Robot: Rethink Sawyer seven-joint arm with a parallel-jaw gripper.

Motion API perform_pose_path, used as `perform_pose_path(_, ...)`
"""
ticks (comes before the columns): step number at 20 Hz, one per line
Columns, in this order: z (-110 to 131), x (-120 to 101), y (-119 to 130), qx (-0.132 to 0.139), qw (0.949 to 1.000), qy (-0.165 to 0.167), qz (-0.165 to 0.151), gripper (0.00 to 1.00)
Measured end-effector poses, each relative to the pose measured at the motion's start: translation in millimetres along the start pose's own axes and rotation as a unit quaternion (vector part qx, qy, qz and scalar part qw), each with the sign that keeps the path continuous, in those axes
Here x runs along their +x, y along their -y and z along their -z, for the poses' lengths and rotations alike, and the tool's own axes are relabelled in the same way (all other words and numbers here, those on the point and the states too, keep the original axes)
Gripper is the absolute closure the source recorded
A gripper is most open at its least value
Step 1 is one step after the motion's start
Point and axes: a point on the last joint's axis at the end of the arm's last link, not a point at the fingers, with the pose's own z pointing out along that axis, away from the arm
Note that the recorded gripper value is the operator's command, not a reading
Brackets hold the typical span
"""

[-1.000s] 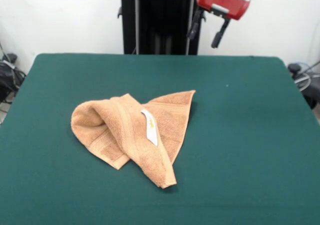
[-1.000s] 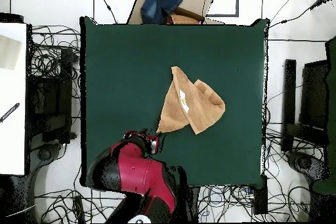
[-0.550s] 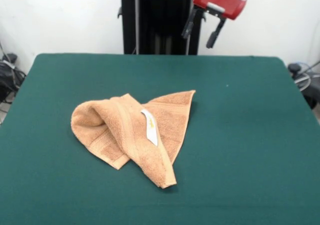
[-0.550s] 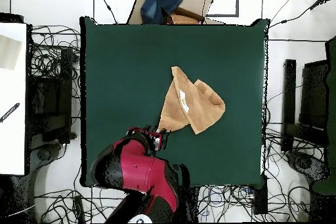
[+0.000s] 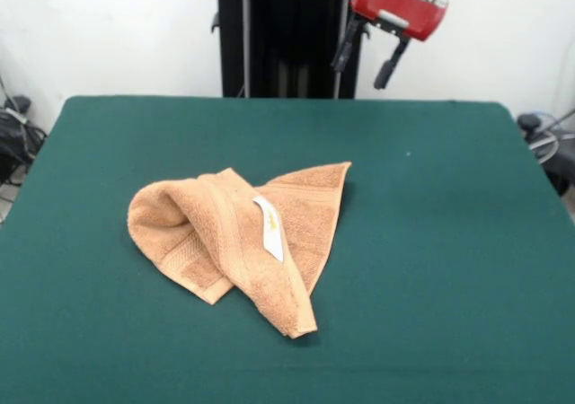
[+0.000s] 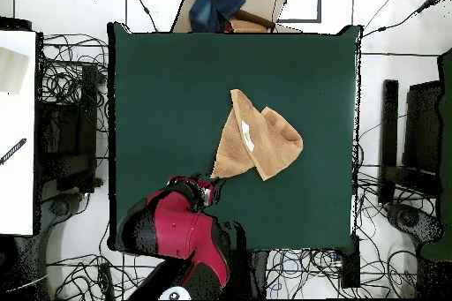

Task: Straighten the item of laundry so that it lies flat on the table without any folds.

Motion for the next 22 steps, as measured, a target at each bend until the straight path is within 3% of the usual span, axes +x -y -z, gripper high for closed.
perform_pose_path(22,-22.1,12.5,7.0,0.023,0.9995,-0.023,-0.003,0.0)
